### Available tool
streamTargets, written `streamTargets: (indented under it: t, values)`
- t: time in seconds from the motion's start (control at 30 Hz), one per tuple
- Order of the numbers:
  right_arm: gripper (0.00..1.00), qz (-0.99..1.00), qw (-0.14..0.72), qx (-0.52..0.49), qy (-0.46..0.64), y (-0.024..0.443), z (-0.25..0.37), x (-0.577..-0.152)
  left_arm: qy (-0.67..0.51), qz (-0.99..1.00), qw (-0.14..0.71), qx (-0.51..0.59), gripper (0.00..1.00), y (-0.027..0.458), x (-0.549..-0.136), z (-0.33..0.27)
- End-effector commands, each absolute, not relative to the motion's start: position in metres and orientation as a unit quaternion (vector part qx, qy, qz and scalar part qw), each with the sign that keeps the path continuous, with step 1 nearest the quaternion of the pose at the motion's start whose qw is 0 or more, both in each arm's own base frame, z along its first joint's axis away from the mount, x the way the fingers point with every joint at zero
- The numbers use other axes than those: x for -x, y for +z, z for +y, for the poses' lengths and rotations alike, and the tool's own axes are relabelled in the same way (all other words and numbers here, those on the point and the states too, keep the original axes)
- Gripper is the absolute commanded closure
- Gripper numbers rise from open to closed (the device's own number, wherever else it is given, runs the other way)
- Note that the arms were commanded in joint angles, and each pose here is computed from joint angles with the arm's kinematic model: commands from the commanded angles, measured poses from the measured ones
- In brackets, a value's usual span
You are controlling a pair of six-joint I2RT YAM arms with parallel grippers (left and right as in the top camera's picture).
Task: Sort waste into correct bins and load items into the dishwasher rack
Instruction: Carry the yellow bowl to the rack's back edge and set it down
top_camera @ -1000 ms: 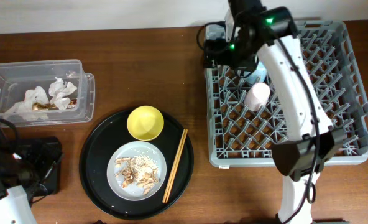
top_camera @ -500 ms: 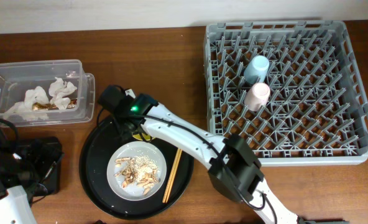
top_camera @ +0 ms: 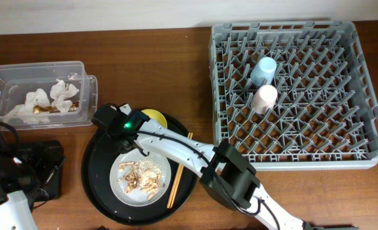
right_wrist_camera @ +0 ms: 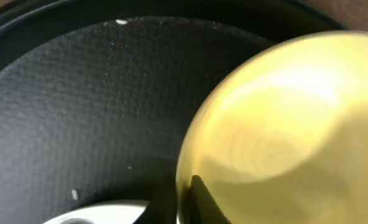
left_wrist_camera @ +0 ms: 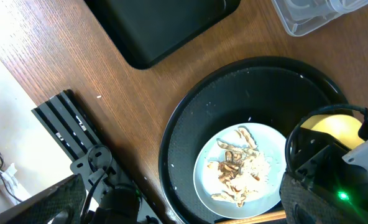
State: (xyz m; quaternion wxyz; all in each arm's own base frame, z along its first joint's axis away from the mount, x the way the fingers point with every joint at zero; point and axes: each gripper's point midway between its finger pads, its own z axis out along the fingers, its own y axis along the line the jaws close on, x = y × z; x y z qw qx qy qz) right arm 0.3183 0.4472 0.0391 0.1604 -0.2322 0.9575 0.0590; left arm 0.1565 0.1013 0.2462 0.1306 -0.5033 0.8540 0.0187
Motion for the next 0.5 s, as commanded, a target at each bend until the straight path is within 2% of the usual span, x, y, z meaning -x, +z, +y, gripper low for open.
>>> streamTargets:
  t: [0.0, 0.1, 0.13, 0.2, 0.27, 0.3, 0.33, 0.4, 0.47]
  values:
    - [0.96, 0.963, 0.165, 0.208, 0.054, 0.054, 0.433, -0.337, 0.022, 0.851, 0.133, 0.508, 0.01, 0.248, -0.155, 0.102]
    - [0.96, 0.961, 0.200, 0.168, 0.094, 0.145, 0.414, -0.368, 0.022, 0.851, 0.134, 0.508, 0.01, 0.248, -0.155, 0.102]
    - [0.96, 0.958, 0.222, 0.139, 0.116, 0.199, 0.389, -0.386, 0.022, 0.851, 0.133, 0.508, 0.01, 0.248, -0.155, 0.102]
    - [0.96, 0.957, 0.230, 0.118, 0.134, 0.234, 0.366, -0.394, 0.022, 0.851, 0.133, 0.508, 0.01, 0.248, -0.155, 0.102]
    - [0.96, 0.955, 0.243, 0.068, 0.157, 0.295, 0.284, -0.410, 0.022, 0.851, 0.133, 0.508, 0.01, 0.248, -0.155, 0.102]
    - [0.96, 0.955, 0.238, 0.050, 0.169, 0.308, 0.238, -0.418, 0.022, 0.851, 0.134, 0.508, 0.01, 0.248, -0.155, 0.103]
    - [0.96, 0.944, 0.226, 0.060, 0.234, 0.318, 0.210, -0.431, 0.022, 0.851, 0.133, 0.508, 0.01, 0.248, -0.155, 0.102]
    - [0.96, 0.929, 0.218, 0.038, 0.297, 0.325, 0.165, -0.447, 0.022, 0.851, 0.134, 0.508, 0.01, 0.248, -0.155, 0.102]
    - [0.96, 0.923, 0.237, -0.041, 0.301, 0.319, 0.072, -0.475, 0.022, 0.851, 0.133, 0.508, 0.01, 0.248, -0.155, 0.102]
